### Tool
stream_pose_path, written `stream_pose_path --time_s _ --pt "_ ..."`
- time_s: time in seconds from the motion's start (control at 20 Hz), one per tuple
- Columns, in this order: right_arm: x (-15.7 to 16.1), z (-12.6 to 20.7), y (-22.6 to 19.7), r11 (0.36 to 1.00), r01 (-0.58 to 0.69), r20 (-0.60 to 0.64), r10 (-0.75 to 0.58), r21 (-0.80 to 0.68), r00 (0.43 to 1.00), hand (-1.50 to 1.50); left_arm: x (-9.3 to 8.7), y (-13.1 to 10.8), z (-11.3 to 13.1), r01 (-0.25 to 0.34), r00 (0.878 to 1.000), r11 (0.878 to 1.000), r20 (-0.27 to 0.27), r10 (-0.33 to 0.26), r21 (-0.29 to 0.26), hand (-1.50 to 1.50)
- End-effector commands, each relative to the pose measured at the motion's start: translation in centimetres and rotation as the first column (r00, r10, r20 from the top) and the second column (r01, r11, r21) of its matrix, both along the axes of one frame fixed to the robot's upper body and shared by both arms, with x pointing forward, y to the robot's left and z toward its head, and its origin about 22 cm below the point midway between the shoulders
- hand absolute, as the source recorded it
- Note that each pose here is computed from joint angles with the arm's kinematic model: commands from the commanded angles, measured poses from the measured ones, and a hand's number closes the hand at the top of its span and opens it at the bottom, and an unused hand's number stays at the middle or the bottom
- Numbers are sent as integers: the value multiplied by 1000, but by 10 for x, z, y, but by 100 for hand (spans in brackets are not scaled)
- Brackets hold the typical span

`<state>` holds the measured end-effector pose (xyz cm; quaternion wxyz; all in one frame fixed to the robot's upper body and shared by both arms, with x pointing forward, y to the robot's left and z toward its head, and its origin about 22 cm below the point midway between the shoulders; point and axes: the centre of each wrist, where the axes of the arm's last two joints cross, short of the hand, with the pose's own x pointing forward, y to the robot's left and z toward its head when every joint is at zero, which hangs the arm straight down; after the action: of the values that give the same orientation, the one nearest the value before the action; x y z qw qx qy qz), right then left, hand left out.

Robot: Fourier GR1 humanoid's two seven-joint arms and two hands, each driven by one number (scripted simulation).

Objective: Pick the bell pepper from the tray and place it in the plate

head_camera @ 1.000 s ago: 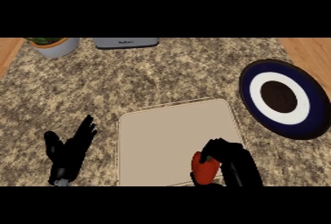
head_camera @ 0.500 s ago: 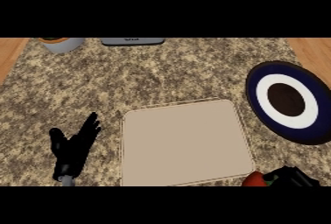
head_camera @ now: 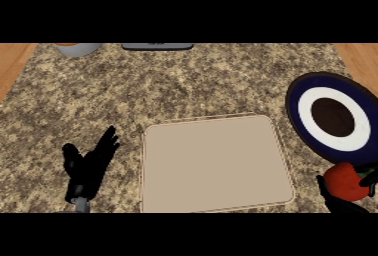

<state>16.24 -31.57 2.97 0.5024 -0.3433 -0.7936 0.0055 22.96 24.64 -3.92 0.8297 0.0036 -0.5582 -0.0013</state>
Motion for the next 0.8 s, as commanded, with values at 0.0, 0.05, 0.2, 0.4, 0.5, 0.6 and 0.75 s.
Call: stream_pose_path --time_s 0.0,0.05,0.2,0.4,0.5,0.6,0.75 --pt "40 -9 -34 990 137 49 -138 36 989 150 5 -16 -7 30 1000 1000 6 -30 4 0" --pt "52 0 -46 991 129 62 -131 44 989 150 17 -15 0 9 1000 1000 7 -9 -3 0" --pt "83 2 -85 986 160 67 -163 53 984 150 21 -11 15 11 1000 1000 -2 -11 1 0" --pt "107 -12 -118 987 158 53 -159 33 986 150 11 -1 14 26 1000 1000 6 -26 0 0" --pt "140 -4 -115 988 150 64 -152 40 986 150 13 -13 8 35 999 999 6 -35 8 0" --pt "134 -21 -130 990 137 74 -140 46 987 150 15 -17 7 21 1000 1000 11 -21 -1 0" --pt "153 -3 -148 985 158 66 -162 65 985 150 11 -23 7 32 999 999 -1 -32 7 0"
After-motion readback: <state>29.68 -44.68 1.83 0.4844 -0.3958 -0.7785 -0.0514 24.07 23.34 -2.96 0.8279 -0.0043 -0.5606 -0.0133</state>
